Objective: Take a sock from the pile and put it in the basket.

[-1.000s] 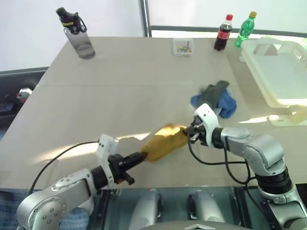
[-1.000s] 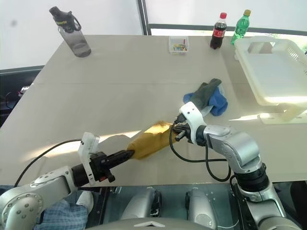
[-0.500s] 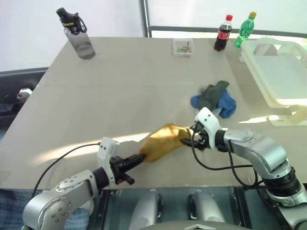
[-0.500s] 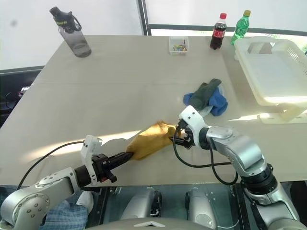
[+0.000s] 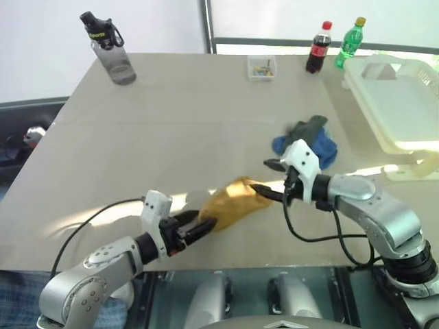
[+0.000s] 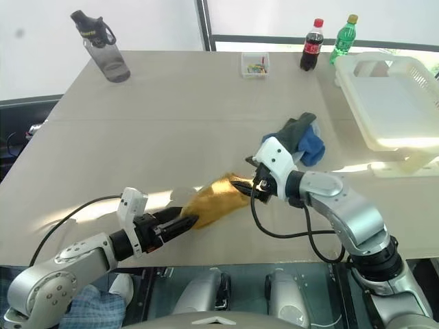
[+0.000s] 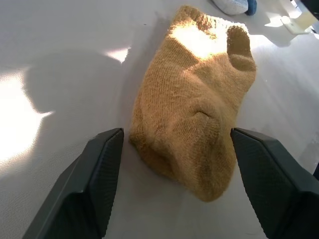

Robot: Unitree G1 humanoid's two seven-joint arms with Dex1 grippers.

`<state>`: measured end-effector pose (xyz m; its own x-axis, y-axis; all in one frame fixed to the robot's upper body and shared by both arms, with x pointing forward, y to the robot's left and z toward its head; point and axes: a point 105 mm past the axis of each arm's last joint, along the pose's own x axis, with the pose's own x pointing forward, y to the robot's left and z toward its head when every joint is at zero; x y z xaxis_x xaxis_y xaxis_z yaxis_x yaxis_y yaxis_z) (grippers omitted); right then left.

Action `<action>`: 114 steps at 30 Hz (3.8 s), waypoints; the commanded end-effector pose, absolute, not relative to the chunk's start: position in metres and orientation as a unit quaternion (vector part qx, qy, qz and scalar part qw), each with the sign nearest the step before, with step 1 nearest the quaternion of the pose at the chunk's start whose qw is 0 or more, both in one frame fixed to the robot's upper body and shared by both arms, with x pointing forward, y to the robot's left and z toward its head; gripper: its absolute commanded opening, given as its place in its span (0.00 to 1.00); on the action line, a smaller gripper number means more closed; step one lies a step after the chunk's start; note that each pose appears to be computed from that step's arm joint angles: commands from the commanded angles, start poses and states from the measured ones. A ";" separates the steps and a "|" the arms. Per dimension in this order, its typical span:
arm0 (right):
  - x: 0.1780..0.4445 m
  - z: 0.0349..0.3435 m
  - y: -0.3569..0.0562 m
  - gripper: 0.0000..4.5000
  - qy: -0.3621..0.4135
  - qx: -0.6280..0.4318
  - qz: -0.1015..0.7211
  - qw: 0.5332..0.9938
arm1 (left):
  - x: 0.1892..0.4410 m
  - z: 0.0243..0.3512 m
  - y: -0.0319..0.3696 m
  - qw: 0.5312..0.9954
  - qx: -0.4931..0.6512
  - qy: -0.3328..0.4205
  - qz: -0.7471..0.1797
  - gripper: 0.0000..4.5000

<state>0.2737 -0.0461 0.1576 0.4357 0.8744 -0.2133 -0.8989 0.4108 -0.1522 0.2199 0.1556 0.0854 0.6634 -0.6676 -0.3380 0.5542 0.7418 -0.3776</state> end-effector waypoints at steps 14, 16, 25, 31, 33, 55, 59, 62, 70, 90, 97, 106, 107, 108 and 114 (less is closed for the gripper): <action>0.299 0.086 -0.065 0.79 0.160 -0.249 0.461 0.837 | 0.229 0.079 0.160 0.902 -0.081 0.240 -0.349 0.83; 0.298 0.082 -0.072 0.79 0.186 -0.243 0.450 0.839 | 0.234 0.081 0.161 0.904 -0.075 0.235 -0.348 0.83; 0.280 0.087 -0.081 0.79 0.268 -0.144 0.414 0.858 | 0.265 0.086 0.163 0.909 -0.042 0.215 -0.354 0.83; 0.281 0.092 -0.084 0.79 0.267 -0.125 0.381 0.876 | 0.275 0.091 0.162 0.911 -0.039 0.201 -0.358 0.83; 0.286 0.098 -0.085 0.79 0.252 -0.122 0.372 0.885 | 0.276 0.096 0.163 0.912 -0.068 0.197 -0.354 0.83; 0.286 0.139 -0.076 0.79 0.170 -0.160 0.400 0.886 | 0.256 0.078 0.156 0.837 -0.302 0.319 -0.325 0.83; 0.288 0.137 -0.078 0.79 0.172 -0.170 0.393 0.887 | 0.254 0.071 0.143 0.823 -0.300 0.348 -0.335 0.83; 0.288 0.136 -0.077 0.79 0.171 -0.172 0.393 0.887 | 0.251 0.064 0.137 0.806 -0.313 0.373 -0.338 0.83; 0.287 0.126 -0.079 0.79 0.182 -0.202 0.390 0.880 | 0.242 0.064 0.118 0.762 -0.326 0.411 -0.380 0.83; 0.298 0.084 -0.089 0.79 0.194 -0.289 0.351 0.869 | 0.234 0.054 0.113 0.749 -0.292 0.447 -0.393 0.83; 0.298 0.084 -0.090 0.79 0.195 -0.289 0.351 0.869 | 0.241 0.066 0.089 0.715 -0.332 0.426 -0.445 0.83; 0.297 0.086 -0.092 0.79 0.196 -0.288 0.346 0.871 | 0.273 0.117 0.063 0.678 -0.410 0.314 -0.523 0.83; 0.297 0.086 -0.093 0.79 0.197 -0.287 0.345 0.872 | 0.274 0.122 0.061 0.672 -0.416 0.306 -0.531 0.83; 0.297 0.087 -0.094 0.79 0.197 -0.287 0.343 0.873 | 0.275 0.128 0.059 0.668 -0.420 0.294 -0.540 0.83; 0.297 0.088 -0.099 0.79 0.200 -0.287 0.334 0.875 | 0.274 0.146 0.060 0.660 -0.422 0.256 -0.567 0.83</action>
